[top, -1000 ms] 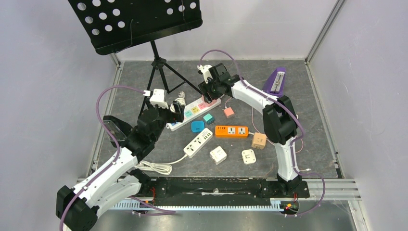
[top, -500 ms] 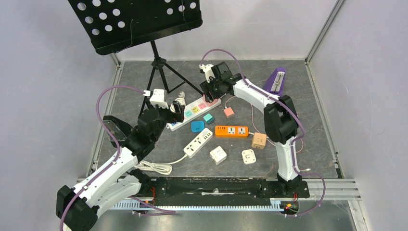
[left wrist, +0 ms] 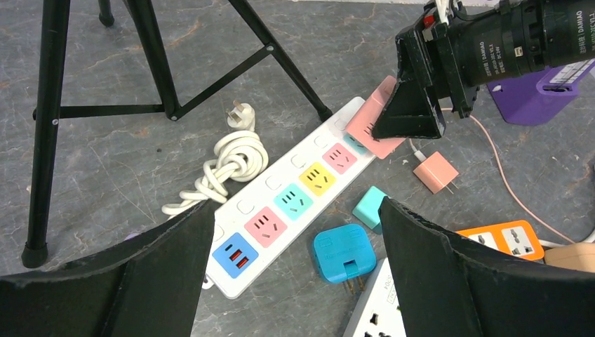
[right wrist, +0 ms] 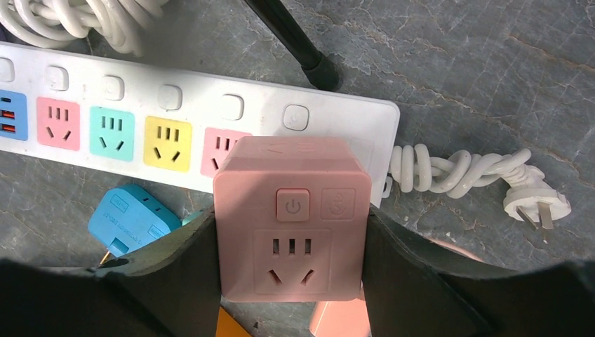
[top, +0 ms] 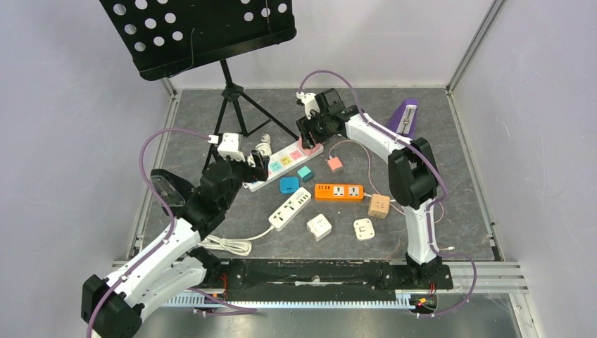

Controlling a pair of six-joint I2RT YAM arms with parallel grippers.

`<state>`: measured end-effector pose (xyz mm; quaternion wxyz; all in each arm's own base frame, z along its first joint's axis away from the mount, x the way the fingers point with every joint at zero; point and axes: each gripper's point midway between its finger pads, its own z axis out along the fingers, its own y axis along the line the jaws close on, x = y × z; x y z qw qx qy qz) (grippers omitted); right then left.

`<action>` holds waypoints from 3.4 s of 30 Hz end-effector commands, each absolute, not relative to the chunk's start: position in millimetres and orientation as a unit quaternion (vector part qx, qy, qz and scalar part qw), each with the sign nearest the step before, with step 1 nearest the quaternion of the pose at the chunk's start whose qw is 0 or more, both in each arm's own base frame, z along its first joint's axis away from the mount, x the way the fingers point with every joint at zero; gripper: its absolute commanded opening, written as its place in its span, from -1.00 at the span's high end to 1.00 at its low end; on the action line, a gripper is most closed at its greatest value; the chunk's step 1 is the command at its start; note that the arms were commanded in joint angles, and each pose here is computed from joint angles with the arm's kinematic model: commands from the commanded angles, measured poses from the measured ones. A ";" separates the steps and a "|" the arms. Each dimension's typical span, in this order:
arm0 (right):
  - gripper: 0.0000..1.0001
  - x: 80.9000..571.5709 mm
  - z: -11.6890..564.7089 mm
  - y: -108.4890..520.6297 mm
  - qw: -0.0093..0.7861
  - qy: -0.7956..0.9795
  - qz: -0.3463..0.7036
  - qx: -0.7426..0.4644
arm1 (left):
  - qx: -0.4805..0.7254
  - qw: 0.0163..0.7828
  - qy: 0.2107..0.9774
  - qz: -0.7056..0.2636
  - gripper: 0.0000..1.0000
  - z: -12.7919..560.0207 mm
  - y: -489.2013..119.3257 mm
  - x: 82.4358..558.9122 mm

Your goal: Insert the plug

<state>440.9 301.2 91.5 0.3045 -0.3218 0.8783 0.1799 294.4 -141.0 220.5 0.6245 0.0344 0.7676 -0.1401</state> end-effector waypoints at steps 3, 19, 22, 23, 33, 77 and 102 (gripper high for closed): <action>1.00 429.8 69.3 307.8 0.277 0.881 0.186 -0.336 | 0.007 0.633 0.761 -0.144 -0.84 223.6 -136.0 294.5; 1.00 444.0 60.5 278.4 0.300 0.901 0.063 -0.307 | 0.005 0.629 0.765 -0.137 -0.84 218.8 -134.5 296.0; 1.00 442.0 60.8 276.4 0.294 0.902 0.061 -0.309 | 0.005 0.629 0.765 -0.136 -0.84 218.5 -134.4 296.2; 1.00 440.6 61.0 275.9 0.290 0.904 0.062 -0.308 | 0.005 0.629 0.766 -0.135 -0.84 218.2 -134.0 296.3; 1.00 420.2 60.9 288.4 0.253 0.899 0.132 -0.332 | -0.003 0.618 0.775 -0.130 -0.84 209.9 -133.1 296.9; 1.00 365.2 42.6 301.1 0.196 0.901 0.166 -0.349 | -0.052 0.529 0.838 -0.122 -0.77 175.8 -127.4 279.4; 1.00 387.1 58.4 305.2 0.274 0.901 0.091 -0.323 | -0.045 0.454 0.879 -0.141 -0.75 176.6 -130.9 251.0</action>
